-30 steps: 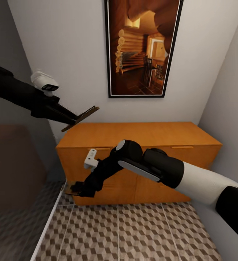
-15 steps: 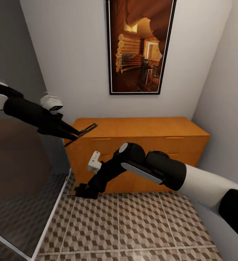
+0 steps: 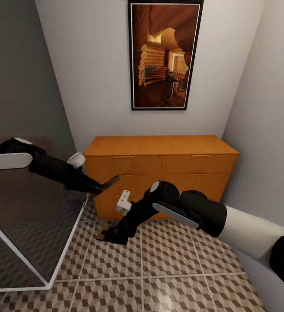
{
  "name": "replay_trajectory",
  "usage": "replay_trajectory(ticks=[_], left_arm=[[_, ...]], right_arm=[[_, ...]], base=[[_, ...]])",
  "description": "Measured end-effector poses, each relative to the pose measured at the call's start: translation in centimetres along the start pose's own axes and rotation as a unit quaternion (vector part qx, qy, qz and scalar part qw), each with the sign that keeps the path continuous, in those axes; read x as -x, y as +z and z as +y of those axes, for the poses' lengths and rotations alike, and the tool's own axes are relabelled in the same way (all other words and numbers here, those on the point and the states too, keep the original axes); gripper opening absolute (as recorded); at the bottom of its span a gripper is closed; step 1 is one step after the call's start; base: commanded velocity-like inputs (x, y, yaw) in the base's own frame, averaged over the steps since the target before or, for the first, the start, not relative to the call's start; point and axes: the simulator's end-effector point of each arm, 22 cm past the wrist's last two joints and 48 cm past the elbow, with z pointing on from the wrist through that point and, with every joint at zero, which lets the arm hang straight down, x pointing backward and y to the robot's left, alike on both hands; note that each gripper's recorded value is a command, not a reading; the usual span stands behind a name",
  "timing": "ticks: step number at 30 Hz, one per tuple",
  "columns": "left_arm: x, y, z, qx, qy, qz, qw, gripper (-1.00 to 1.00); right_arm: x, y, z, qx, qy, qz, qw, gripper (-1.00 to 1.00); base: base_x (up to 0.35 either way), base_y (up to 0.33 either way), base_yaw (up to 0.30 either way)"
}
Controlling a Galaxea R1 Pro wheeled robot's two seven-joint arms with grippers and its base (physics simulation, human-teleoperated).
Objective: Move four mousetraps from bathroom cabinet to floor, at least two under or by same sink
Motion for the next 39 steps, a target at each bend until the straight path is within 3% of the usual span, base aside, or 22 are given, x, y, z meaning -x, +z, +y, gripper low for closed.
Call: replay_trajectory(ticks=[3,6,10,14,19,20,21,24,28,29,30,33,34,35,36,38,39], left_arm=[[-4.7,2.6,3.0,0.034,-0.043,0.015,0.9984,-1.0],[-6.8,3.8,4.7,0.06,-0.055,0.01,0.9966,-1.0],[-10.8,5.5,6.1,0.076,-0.086,0.018,0.9932,-1.0],[-17.7,8.2,8.1,0.118,-0.131,0.053,0.9829,-1.0],[-23.6,11.6,9.4,0.16,-0.153,0.074,0.9725,-1.0],[-27.7,13.1,12.5,0.204,-0.166,0.088,0.9606,-1.0],[-34.4,15.0,10.9,0.198,-0.199,0.123,0.9518,-1.0],[-41.1,18.3,12.3,0.226,-0.205,0.16,0.9388,-1.0],[-48.0,22.4,11.8,0.254,-0.21,0.196,0.9237,-1.0],[-50.7,23.6,11.7,0.273,-0.215,0.206,0.9147,-1.0],[-52.9,24.0,10.8,0.283,-0.227,0.213,0.9072,-1.0],[-54.8,23.9,10.7,0.314,-0.276,0.192,0.8881,-1.0],[-55.7,23.8,10.6,0.336,-0.299,0.169,0.8769,-1.0],[-57.3,23.3,10.2,0.371,-0.311,0.154,0.8612,-1.0],[-57.7,23.2,10.0,0.378,-0.312,0.155,0.8578,-1.0],[-59.7,22.5,9.1,0.408,-0.326,0.159,0.8378,-1.0],[-60.0,22.5,9.0,0.416,-0.332,0.156,0.8321,-1.0]], right_arm=[[-5.2,3.0,-0.9,-0.009,0.025,0.042,0.9988,-1.0],[-8.3,4.4,-3.0,-0.038,0.027,0.061,0.997,-1.0],[-13.9,6.2,-4.6,-0.056,0.061,0.098,0.9918,-1.0],[-18.9,6.9,-6.3,-0.071,0.103,0.135,0.9829,-1.0],[-25.0,7.6,-8.6,-0.095,0.14,0.157,0.9729,-1.0],[-27.9,8.8,-9.2,-0.103,0.15,0.137,0.9737,-1.0],[-34.7,7.5,-11.3,-0.136,0.191,0.182,0.9549,-1.0],[-41.8,6.4,-11.9,-0.165,0.218,0.202,0.9404,-1.0],[-46.1,6.4,-10.6,-0.18,0.233,0.217,0.9308,-1.0],[-48.1,6.5,-9.9,-0.199,0.231,0.225,0.9254,-1.0],[-49.4,6.9,-9.1,-0.214,0.228,0.229,0.9218,-1.0],[-52.7,7.4,-7.1,-0.265,0.219,0.24,0.908,-1.0],[-54.4,7.5,-5.9,-0.294,0.227,0.237,0.8975,-1.0],[-56.3,7.2,-4.6,-0.334,0.256,0.211,0.8821,-1.0],[-56.6,7.1,-4.5,-0.342,0.262,0.205,0.8791,-1.0],[-58.4,6.0,-4.1,-0.372,0.279,0.187,0.8654,-1.0],[-58.9,5.7,-3.8,-0.378,0.283,0.185,0.8621,-1.0]], base=[[-0.333,0.0,0.0],[-0.333,0.0,0.0],[-0.334,0.0,0.0],[-0.333,0.0,0.0],[-0.333,0.0,0.0],[-0.333,0.0,0.0],[-0.333,0.0,0.0],[-0.333,0.0,0.0],[-0.333,0.0,0.0],[-0.333,0.0,0.0],[-0.333,0.0,0.0],[-0.333,0.0,0.0],[-0.333,0.0,0.0],[-0.333,0.0,0.0],[-0.333,0.0,0.0],[-0.333,0.0,0.0],[-0.333,0.0,0.0]])
